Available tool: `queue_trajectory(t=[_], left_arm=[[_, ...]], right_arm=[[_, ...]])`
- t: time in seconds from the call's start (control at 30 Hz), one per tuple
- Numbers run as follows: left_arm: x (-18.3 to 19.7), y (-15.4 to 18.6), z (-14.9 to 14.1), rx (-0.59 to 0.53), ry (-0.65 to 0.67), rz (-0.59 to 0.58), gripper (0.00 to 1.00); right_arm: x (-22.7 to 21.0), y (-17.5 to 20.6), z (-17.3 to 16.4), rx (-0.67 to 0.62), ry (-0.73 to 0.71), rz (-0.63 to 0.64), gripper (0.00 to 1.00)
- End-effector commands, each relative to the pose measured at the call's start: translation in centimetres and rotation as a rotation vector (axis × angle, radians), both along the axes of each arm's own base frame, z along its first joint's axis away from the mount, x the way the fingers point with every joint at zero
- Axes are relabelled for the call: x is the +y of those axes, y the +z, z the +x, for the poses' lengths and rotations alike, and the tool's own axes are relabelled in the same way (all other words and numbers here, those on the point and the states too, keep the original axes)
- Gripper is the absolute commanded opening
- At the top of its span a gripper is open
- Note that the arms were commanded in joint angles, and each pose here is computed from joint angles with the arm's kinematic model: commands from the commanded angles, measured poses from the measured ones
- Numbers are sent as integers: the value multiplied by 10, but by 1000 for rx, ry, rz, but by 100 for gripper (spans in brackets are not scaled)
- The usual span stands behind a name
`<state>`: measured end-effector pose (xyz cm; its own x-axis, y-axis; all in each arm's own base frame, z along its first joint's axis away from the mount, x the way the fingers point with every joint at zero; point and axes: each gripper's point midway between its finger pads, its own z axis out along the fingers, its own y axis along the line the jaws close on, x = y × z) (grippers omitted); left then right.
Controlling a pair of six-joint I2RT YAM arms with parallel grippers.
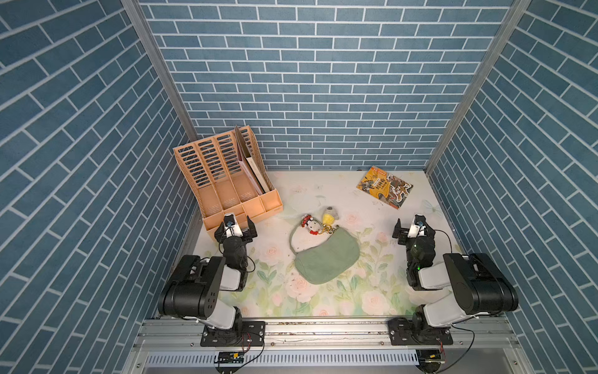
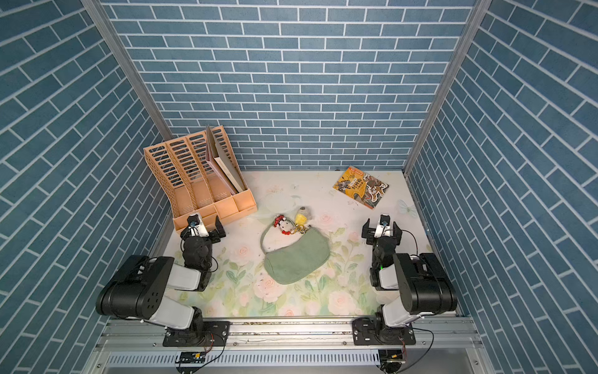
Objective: Remove the decoration from the bag
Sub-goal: Pick up the bag from the center of the board.
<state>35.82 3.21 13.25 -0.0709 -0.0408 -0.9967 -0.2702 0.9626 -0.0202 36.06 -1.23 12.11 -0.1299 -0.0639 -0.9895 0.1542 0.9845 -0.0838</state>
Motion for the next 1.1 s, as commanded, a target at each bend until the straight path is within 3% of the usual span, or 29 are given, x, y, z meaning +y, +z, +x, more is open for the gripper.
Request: queue_trajectory(t=[0.0, 0.87, 0.97, 1.07], left_arm=[[-1, 3, 4, -5, -9, 9, 100], [-1, 4, 3, -6, -10, 10, 100], [-4, 16, 0, -25, -19, 19, 100], [2, 36, -8, -39, 61, 31, 100]], right_arm=[[-1, 10, 4, -35, -4, 12, 100], [-1, 12, 3, -42, -1, 11, 100], [-1, 28, 3, -53, -4, 5, 100], [-9, 44, 9, -7, -91, 36, 100]])
